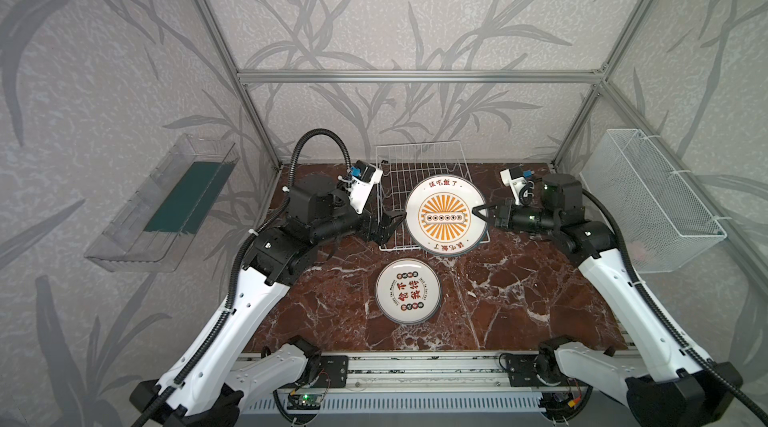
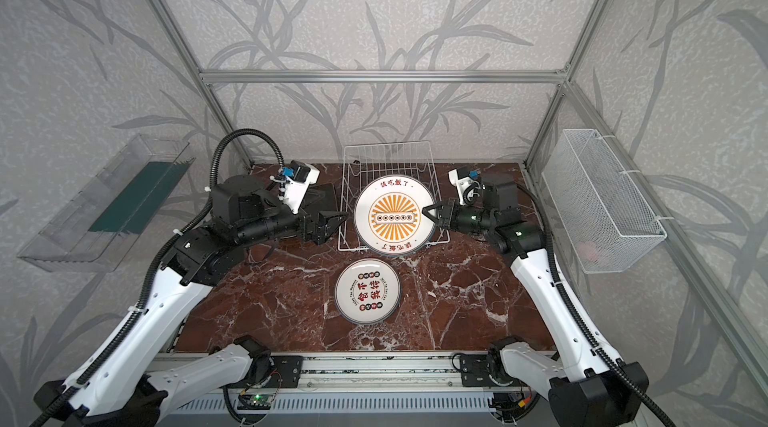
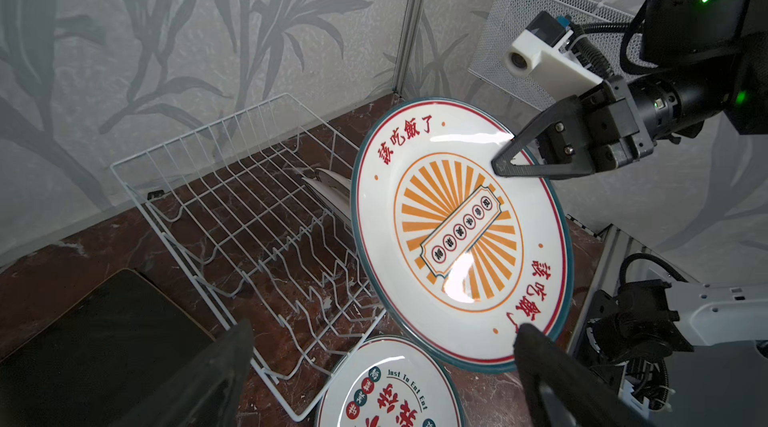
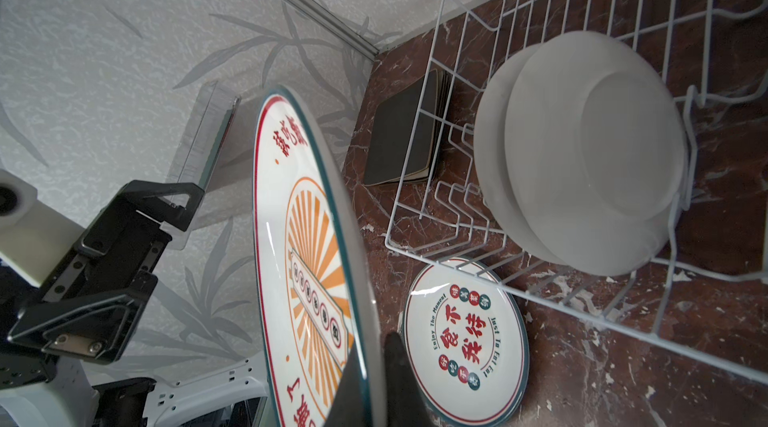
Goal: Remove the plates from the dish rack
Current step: 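Open the left gripper while the right gripper carries the plate toward the table, then lower the sunburst plate onto the printed plate with the right gripper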
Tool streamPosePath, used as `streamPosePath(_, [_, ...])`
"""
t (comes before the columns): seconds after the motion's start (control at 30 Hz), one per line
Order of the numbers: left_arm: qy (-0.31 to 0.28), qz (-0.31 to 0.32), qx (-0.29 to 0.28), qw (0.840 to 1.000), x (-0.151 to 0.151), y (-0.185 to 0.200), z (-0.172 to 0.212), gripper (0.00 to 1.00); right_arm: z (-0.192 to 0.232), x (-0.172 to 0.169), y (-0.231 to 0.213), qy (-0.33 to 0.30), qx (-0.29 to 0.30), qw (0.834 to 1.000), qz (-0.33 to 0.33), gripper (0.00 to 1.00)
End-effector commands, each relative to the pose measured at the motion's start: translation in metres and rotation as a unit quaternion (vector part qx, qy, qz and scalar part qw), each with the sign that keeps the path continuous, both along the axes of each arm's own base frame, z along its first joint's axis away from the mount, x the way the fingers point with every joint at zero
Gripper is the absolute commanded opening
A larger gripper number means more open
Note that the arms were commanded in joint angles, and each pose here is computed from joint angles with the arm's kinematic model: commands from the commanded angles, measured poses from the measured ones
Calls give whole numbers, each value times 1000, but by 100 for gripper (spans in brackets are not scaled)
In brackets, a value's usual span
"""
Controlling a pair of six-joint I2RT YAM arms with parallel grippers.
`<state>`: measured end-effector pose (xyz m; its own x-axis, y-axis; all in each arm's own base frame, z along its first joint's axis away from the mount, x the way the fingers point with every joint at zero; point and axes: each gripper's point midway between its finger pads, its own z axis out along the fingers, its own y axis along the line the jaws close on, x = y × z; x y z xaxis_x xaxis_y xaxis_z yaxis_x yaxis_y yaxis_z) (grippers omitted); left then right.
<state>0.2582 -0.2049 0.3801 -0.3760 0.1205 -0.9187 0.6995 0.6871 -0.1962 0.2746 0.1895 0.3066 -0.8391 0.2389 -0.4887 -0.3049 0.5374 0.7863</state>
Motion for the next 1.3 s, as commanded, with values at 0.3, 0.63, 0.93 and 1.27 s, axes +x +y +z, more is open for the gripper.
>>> streamPosePath(0.3, [36,22,-9,999,6,8,-16,99,-70,-74,20,92,-17,994,54,0])
streamPosePath(0.63, [50,49,-2,998,13,16,-30,99,-138,-99,38,164,-43,985,40,0])
streamPosePath(0.93, [53,43,-13,998,20,11,-34,99,-172,-86,49,188,-63,980,15,0])
streamPosePath(1.27, [39,45,-13,998,21,13,-31,99,-192,-77,60,198,-71,978,0,0])
